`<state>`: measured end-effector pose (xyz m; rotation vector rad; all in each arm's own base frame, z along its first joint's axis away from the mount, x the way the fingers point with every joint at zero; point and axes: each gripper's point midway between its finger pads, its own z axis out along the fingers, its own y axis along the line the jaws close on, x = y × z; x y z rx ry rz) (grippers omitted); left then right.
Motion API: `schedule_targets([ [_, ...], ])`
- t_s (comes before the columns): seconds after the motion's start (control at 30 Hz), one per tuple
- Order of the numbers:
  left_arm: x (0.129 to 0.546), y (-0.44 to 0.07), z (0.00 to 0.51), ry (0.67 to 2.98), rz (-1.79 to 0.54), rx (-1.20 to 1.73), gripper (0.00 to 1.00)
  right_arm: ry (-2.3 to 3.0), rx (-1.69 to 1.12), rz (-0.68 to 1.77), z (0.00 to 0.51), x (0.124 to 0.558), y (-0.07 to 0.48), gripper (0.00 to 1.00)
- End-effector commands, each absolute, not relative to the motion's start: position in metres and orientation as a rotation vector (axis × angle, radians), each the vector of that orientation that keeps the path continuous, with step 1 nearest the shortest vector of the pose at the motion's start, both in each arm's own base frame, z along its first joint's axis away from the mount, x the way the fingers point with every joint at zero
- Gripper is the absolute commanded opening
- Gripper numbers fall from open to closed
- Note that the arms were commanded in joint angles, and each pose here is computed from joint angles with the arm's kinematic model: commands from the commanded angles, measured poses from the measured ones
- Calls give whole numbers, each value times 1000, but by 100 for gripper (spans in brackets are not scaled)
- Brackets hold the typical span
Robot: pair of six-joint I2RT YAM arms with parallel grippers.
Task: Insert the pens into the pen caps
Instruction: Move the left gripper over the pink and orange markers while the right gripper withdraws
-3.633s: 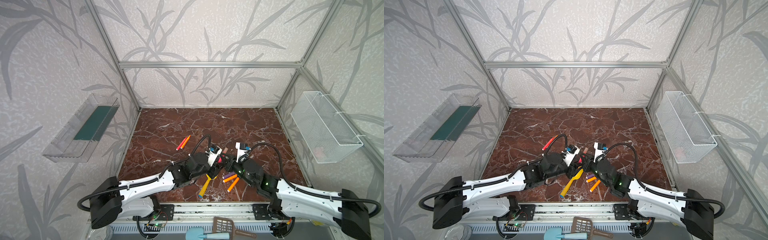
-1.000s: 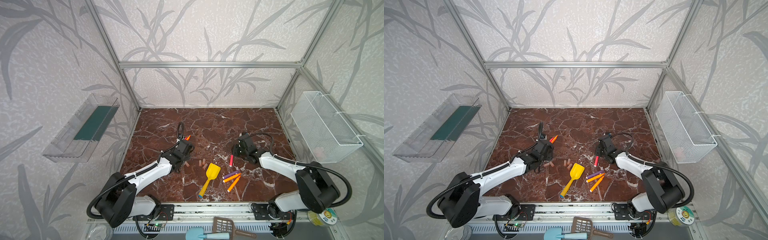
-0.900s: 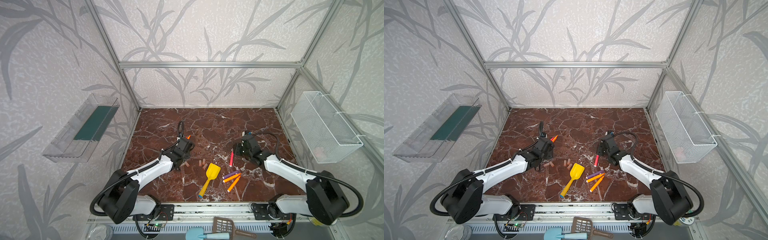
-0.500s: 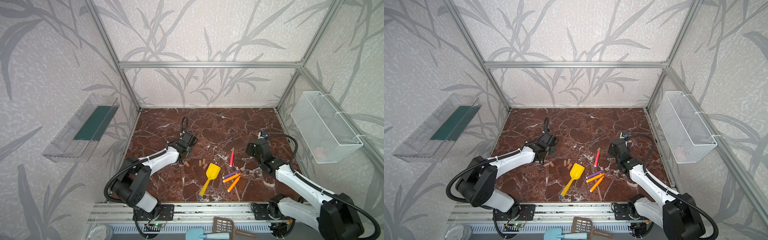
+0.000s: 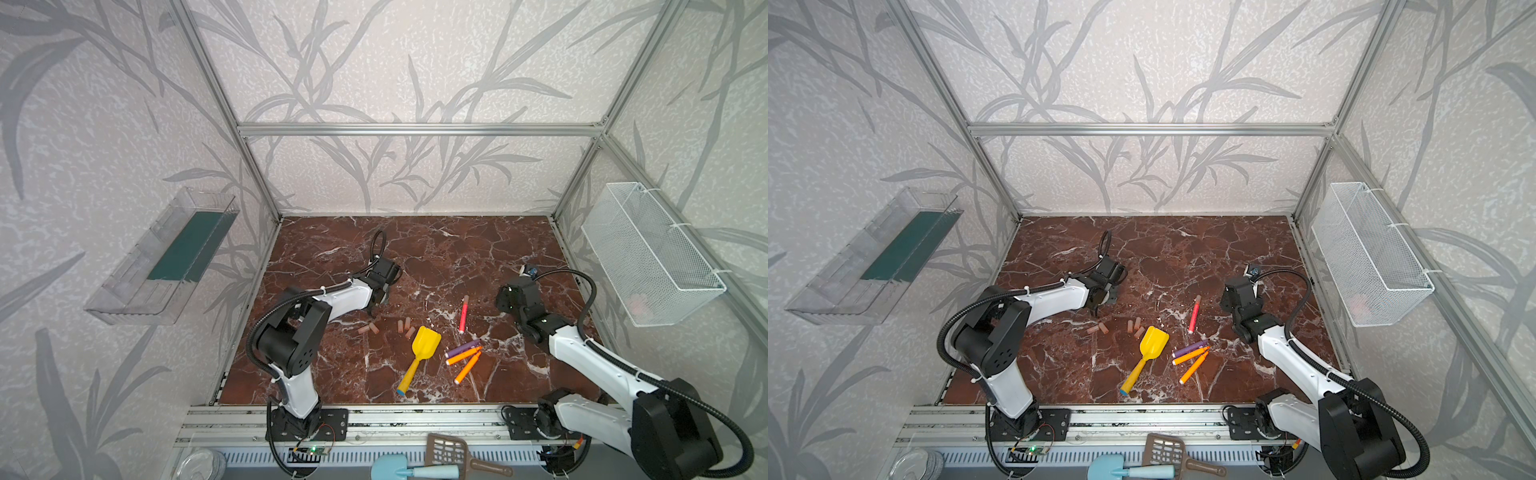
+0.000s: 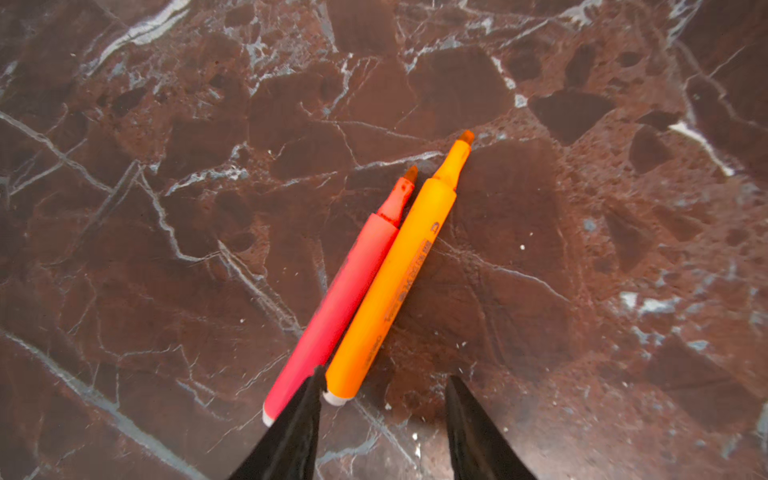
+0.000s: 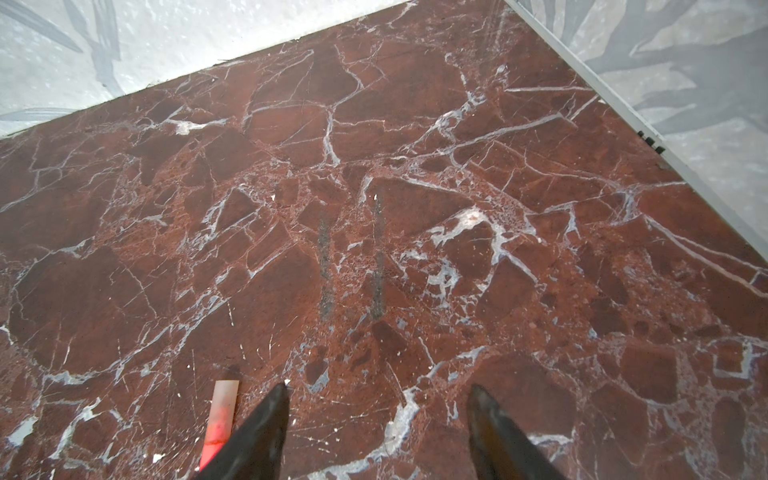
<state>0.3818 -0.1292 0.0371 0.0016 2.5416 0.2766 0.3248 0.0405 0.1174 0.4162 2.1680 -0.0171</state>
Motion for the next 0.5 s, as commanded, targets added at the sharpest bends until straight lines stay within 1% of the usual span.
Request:
schedule_targets([
  [0.0,387,-123,36,2548,337,-4,50,2148,419,-26,122,329,39,67],
  [0.17,388,-122,29,2597,343,-3,51,2150,417,-22,121,329,40,67],
  [0.47,389,-131,15,2639,285,28,50,2151,416,-18,121,328,40,67],
])
